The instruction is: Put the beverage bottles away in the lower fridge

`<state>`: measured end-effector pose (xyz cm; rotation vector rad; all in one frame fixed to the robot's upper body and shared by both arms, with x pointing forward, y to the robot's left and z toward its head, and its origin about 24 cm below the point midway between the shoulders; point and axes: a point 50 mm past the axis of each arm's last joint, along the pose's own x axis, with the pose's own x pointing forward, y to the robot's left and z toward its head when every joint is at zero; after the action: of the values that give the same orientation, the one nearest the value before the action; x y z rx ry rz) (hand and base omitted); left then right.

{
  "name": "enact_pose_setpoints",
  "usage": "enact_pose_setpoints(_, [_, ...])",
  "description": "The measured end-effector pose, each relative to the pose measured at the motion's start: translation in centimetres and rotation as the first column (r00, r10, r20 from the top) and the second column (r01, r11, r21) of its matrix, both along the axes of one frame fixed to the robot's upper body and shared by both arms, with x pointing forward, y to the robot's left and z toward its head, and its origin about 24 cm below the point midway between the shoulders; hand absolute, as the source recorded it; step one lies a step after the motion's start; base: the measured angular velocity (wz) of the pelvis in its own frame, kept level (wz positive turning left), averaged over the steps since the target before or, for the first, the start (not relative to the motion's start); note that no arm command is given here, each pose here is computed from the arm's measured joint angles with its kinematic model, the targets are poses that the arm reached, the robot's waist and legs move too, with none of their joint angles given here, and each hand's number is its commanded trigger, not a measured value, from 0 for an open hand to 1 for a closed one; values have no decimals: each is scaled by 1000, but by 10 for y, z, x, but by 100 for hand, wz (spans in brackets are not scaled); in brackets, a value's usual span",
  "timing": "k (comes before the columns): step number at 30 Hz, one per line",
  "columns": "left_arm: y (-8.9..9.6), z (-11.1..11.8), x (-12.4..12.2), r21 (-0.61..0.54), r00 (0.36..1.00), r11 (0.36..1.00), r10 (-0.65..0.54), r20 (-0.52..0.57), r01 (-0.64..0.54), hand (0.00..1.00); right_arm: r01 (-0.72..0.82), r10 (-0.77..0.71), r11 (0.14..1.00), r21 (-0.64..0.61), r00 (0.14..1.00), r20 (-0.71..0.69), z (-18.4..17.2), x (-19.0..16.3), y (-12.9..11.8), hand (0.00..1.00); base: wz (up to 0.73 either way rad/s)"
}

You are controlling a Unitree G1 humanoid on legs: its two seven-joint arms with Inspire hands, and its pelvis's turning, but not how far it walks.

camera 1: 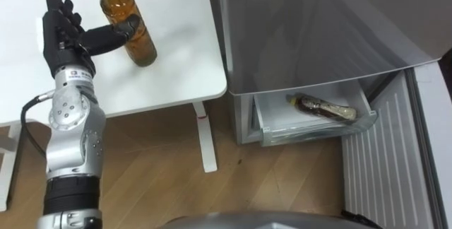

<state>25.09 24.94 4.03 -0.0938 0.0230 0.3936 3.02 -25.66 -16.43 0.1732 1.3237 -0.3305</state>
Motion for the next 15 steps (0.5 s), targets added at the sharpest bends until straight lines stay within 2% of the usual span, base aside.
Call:
enact_pose_setpoints(7, [7, -11, 3, 2, 998, 1000, 11, -64, -10, 0, 1, -1, 1000, 1, 1000, -5, 0, 0, 0, 0, 0])
enact_pose_setpoints(15, [11, -1, 15, -26, 999, 1000, 9, -39, -10, 0, 4, -4, 1000, 4, 1000, -2, 0, -1, 0, 0, -2])
